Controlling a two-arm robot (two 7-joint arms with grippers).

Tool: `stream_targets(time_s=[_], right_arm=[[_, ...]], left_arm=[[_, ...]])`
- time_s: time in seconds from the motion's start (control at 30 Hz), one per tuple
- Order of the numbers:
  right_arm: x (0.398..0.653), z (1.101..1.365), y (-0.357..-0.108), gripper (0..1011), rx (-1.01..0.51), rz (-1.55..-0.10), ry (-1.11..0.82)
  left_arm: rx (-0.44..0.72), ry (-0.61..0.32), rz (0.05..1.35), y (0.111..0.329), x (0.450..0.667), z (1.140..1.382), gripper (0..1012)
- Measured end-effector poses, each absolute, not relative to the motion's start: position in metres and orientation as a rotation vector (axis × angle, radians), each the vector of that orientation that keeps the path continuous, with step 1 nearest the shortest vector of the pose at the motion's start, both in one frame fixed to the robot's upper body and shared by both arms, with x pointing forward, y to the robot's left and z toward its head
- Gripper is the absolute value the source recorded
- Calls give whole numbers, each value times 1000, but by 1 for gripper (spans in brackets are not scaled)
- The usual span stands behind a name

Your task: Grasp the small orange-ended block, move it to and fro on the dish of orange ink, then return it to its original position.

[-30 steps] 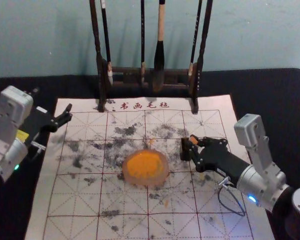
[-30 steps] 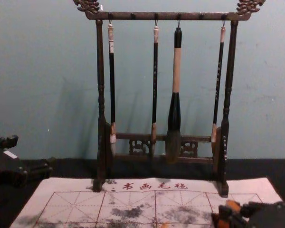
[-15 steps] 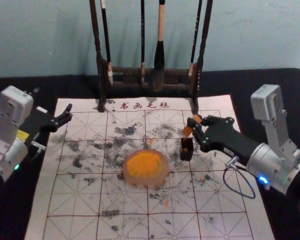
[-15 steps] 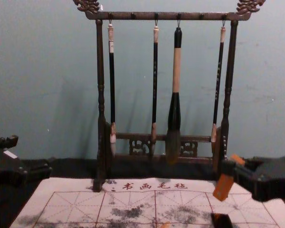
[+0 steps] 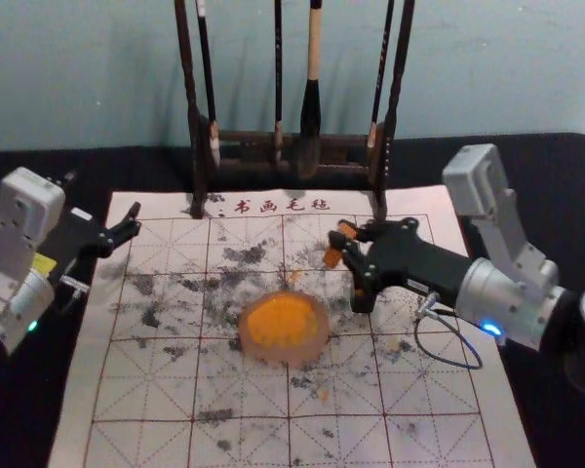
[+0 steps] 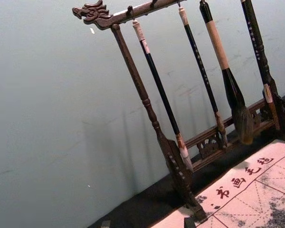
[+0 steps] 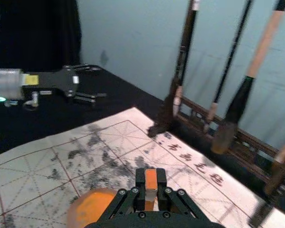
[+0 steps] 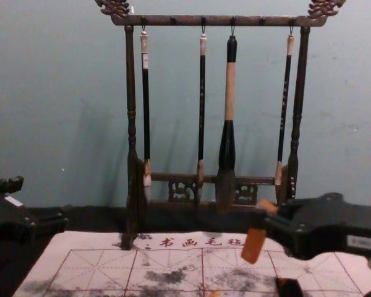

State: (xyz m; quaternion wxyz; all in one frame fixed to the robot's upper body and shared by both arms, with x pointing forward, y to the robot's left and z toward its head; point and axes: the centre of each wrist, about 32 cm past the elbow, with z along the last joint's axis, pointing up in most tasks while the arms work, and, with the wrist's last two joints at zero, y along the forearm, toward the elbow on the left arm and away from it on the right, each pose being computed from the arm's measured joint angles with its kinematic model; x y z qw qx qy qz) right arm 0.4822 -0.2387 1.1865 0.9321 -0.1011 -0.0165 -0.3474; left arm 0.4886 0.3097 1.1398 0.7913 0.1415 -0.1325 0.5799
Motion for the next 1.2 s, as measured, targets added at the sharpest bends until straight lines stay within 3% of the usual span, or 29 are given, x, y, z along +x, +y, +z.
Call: stream_targets(time_s=[0.47,1.2], right_arm=[[505,1172,-213,129,-271,-579,-5],[519,1163,-198,129,-334,-547,65]], left_arm=[[305,-285,1248,310,489,1140,1001],[304,-285,1248,310,489,1140,1001]])
